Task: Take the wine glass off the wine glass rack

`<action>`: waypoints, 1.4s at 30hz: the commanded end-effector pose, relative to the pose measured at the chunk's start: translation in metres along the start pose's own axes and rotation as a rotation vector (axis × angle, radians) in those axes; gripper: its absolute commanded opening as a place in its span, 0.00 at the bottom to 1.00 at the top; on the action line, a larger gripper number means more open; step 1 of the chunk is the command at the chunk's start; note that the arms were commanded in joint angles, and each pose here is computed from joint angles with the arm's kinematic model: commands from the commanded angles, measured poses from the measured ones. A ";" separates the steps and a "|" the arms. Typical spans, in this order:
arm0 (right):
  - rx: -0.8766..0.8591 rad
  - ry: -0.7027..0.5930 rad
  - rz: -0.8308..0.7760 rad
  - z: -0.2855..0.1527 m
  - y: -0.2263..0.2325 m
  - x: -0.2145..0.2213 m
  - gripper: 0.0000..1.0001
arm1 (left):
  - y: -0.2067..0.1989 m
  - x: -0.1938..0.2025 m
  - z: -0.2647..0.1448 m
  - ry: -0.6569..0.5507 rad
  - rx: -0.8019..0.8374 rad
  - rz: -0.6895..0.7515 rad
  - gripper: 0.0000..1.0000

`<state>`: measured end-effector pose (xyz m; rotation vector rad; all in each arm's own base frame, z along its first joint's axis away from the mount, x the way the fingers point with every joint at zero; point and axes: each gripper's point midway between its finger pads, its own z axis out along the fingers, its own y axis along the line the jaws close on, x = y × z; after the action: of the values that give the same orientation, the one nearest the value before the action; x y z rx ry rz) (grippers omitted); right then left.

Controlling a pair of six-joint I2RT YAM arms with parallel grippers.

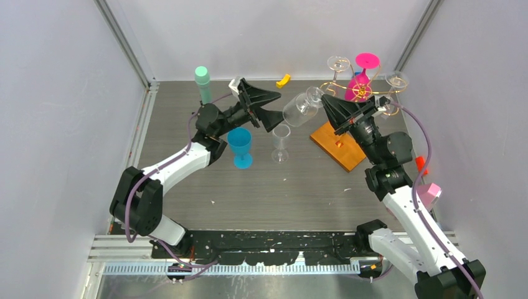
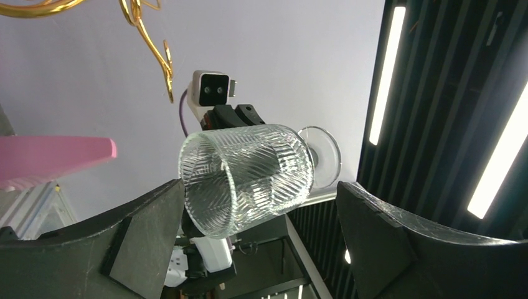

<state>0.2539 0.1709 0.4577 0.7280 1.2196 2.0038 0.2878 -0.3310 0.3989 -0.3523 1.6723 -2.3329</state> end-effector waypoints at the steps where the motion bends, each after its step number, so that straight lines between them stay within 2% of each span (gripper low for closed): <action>1: -0.182 0.018 -0.020 0.003 0.051 0.011 0.00 | -0.042 0.019 -0.004 0.047 0.125 0.028 0.92; 6: -0.182 0.049 0.025 0.011 0.041 0.018 0.00 | -0.061 0.028 -0.008 0.070 0.187 0.005 0.83; 10: -0.201 0.068 0.068 0.015 0.034 0.022 0.00 | -0.086 0.044 -0.015 0.113 0.259 0.017 0.71; 14: -0.200 0.060 0.081 0.016 0.028 0.022 0.00 | -0.099 0.053 -0.023 0.122 0.288 0.031 0.52; 18: -0.205 0.054 0.088 0.016 0.027 0.021 0.00 | -0.108 0.058 -0.028 0.119 0.309 0.058 0.22; 22: -0.212 0.055 0.101 0.017 0.027 0.021 0.00 | -0.112 0.058 -0.031 0.104 0.335 0.069 0.01; 28: -0.189 0.051 0.112 0.018 0.019 0.021 0.01 | -0.121 0.058 -0.032 0.092 0.370 0.096 0.00; 29: -0.186 0.051 0.110 0.019 0.018 0.020 0.03 | -0.123 0.058 -0.032 0.094 0.376 0.106 0.00; 30: -0.181 0.052 0.107 0.019 0.017 0.021 0.17 | -0.125 0.059 -0.032 0.094 0.388 0.120 0.00; 31: -0.175 0.052 0.106 0.020 0.015 0.021 0.37 | -0.131 0.062 -0.034 0.099 0.416 0.147 0.00; 32: -0.167 0.052 0.097 0.020 0.014 0.021 0.45 | -0.142 0.068 -0.039 0.113 0.463 0.186 0.00; 33: -0.166 0.053 0.089 0.019 0.014 0.021 0.58 | -0.152 0.074 -0.042 0.127 0.499 0.221 0.00; 35: -0.169 0.049 0.058 0.016 0.018 0.023 0.70 | -0.164 0.087 -0.047 0.155 0.527 0.306 0.00; 37: -0.149 0.036 0.021 0.014 0.017 0.023 0.76 | -0.165 0.096 -0.047 0.181 0.499 0.374 0.00; 42: -0.033 -0.002 -0.104 0.011 0.002 0.020 0.79 | -0.132 0.106 -0.047 0.221 0.301 0.516 0.00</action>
<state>0.2549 0.1993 0.4558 0.6918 1.1840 2.0735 0.2056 -0.2951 0.4969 0.0810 1.3078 -2.4056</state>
